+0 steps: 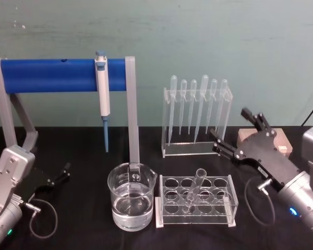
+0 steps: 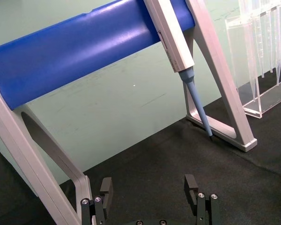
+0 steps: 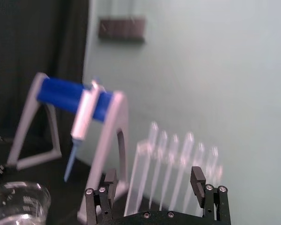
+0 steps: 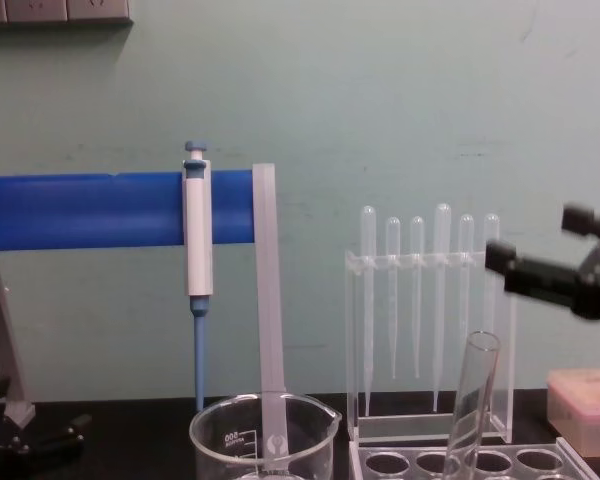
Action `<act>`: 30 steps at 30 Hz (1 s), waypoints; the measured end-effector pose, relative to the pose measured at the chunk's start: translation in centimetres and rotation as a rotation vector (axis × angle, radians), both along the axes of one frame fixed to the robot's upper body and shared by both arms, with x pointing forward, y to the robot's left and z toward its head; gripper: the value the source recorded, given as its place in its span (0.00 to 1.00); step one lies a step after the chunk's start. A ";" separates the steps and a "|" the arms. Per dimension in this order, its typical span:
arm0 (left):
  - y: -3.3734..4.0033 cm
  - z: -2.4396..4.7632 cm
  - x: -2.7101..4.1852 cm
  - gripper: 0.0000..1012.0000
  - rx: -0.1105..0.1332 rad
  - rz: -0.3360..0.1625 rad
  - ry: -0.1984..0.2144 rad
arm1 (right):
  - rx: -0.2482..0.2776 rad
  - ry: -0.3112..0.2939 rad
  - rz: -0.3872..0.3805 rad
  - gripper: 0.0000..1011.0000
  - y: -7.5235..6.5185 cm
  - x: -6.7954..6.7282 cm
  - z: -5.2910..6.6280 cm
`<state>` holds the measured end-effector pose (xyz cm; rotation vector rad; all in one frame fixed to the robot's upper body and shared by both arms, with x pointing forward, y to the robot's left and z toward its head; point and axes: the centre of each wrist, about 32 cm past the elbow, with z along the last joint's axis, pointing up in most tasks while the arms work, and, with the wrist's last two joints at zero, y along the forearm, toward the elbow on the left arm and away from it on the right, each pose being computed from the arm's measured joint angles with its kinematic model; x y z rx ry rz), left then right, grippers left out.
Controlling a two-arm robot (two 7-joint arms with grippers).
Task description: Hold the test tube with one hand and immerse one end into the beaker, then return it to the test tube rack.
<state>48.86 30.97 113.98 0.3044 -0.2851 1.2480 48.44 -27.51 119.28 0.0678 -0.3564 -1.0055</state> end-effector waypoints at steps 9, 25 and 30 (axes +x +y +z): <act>0.00 0.00 0.00 0.99 0.000 0.000 0.000 | 0.037 0.223 -0.061 0.99 0.5 1.3 -2.0; 0.00 0.00 0.00 0.99 0.000 0.000 0.000 | 0.033 0.266 -0.031 0.99 0.4 2.2 -2.7; 0.00 0.00 0.00 0.99 0.000 0.000 0.000 | 0.032 0.263 -0.032 0.99 0.5 2.2 -2.6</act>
